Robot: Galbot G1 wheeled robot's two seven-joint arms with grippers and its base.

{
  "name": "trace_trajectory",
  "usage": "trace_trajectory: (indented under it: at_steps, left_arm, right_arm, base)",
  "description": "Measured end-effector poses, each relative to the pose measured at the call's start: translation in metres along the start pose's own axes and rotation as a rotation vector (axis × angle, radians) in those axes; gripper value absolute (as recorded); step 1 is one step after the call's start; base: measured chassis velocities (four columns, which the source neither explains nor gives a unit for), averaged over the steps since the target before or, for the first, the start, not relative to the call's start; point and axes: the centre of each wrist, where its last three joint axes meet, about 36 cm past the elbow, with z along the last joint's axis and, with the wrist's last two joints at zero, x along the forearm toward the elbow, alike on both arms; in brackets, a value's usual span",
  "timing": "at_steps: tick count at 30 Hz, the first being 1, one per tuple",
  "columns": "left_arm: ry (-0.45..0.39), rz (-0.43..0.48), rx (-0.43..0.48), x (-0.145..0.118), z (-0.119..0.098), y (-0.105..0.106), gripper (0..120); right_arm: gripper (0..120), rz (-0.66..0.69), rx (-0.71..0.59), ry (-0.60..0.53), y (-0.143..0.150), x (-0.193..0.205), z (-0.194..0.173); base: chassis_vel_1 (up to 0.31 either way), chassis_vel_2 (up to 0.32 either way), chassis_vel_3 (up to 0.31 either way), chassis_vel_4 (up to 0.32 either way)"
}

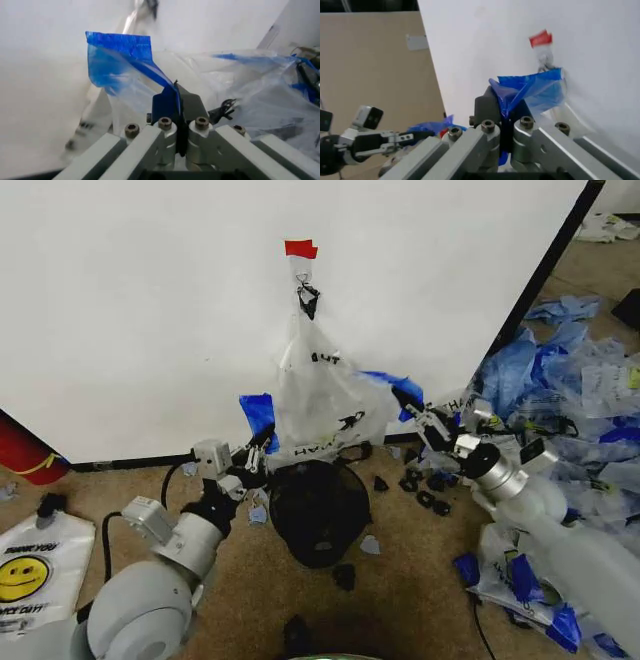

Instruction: Pick up the garbage bag from the wall and place it over the trash bin.

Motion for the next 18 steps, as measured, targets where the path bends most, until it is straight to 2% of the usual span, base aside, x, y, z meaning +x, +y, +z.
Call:
trace_trajectory:
  at_steps: [8,14,18]
  left_arm:
    - [-0.053,0.06,-0.012,0.002,-0.037,-0.015,0]
    - [-0.093,0.041,-0.055,0.0,-0.056,-0.008,0]
    - [-0.097,0.009,-0.083,0.002,-0.061,-0.002,0]
  right_arm:
    - [0,-0.063,0.017,-0.056,0.014,-0.016,-0.049]
    - [0,-0.1,0.033,-0.085,0.022,-0.027,-0.081]
    - [0,-0.119,0.027,-0.095,0.029,-0.03,-0.09]
  base:
    - [0.0,0.0,0.0,0.0]
    - [0.0,0.0,0.0,0.0]
    - [0.0,0.0,0.0,0.0]
